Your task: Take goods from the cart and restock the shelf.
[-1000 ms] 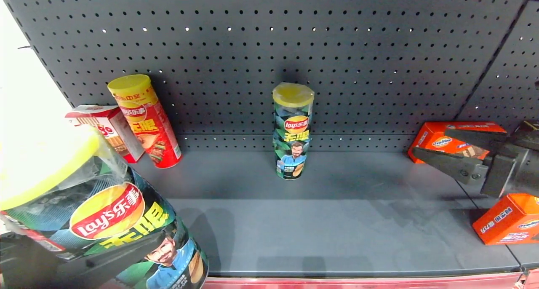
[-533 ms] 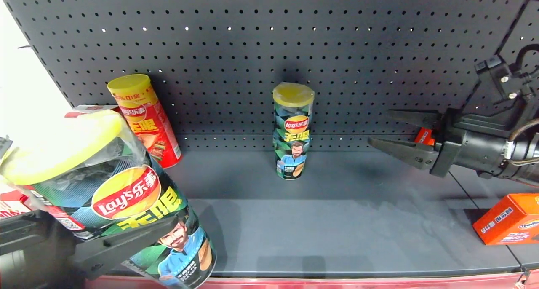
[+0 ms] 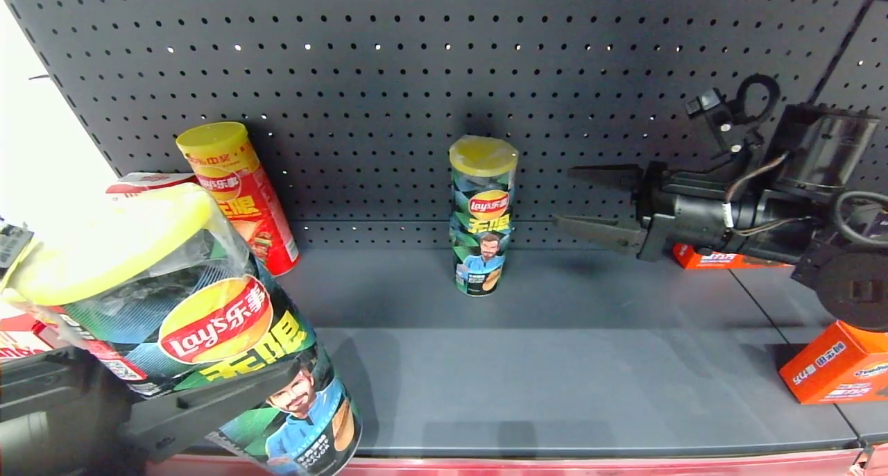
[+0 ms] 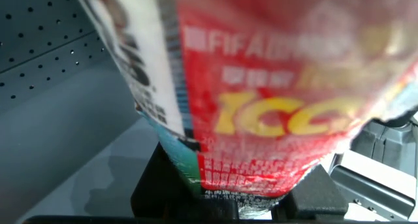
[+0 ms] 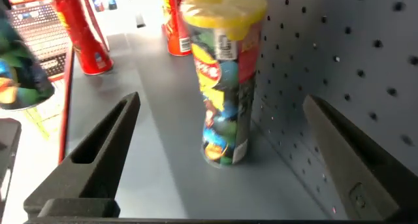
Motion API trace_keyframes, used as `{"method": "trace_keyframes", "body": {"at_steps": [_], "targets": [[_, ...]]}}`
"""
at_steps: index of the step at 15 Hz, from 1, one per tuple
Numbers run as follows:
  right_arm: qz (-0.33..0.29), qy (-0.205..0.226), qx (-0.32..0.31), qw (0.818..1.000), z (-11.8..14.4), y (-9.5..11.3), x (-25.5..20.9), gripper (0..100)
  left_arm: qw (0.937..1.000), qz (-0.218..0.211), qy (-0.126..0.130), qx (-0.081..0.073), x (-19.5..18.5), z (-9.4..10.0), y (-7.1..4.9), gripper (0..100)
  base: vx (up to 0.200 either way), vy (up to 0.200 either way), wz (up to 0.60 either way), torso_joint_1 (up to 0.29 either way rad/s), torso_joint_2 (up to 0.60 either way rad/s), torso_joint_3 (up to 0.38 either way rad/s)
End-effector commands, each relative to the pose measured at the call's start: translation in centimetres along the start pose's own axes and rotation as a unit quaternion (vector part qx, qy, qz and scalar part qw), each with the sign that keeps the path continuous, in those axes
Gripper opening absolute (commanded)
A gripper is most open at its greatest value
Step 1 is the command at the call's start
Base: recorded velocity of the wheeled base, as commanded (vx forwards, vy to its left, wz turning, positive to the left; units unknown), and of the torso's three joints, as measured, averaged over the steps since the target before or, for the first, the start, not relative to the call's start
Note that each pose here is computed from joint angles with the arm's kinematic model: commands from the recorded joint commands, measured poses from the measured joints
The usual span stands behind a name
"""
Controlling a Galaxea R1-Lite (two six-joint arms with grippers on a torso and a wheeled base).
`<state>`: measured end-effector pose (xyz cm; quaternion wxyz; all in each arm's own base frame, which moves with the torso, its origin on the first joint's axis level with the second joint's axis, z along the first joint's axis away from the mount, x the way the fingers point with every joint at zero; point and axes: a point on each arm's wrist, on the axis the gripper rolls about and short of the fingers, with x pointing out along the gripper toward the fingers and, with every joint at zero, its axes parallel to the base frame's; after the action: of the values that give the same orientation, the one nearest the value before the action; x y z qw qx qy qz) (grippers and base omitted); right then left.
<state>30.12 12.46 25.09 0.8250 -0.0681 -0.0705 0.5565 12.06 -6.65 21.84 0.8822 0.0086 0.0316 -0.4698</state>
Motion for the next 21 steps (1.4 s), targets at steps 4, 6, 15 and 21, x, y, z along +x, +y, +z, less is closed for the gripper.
{"method": "trace_keyframes", "body": {"at_steps": [4,6,15,21], "targets": [[0.026,0.014,0.019,0.999,-3.2,-1.6,3.9,100,1.0,0.0,0.004,-0.004,0.2,-0.1,0.1,0,0.0,0.0,0.0,0.0,0.0,0.0],[0.029,0.015,0.021,0.999,-3.8,-2.1,4.8,100,1.0,0.0,0.002,-0.003,0.3,0.1,0.2,0,0.0,0.0,0.0,0.0,0.0,0.0],[0.051,0.019,0.024,0.998,-6.9,-2.8,8.4,100,1.0,0.005,0.004,-0.004,0.6,0.2,0.5,0,0.0,0.0,0.0,0.0,0.0,0.0],[0.066,0.014,0.021,0.997,-8.5,-3.2,11.2,100,0.9999,0.007,0.006,-0.007,0.5,0.1,0.6,0,0.0,0.0,0.0,0.0,0.0,0.0]]}}
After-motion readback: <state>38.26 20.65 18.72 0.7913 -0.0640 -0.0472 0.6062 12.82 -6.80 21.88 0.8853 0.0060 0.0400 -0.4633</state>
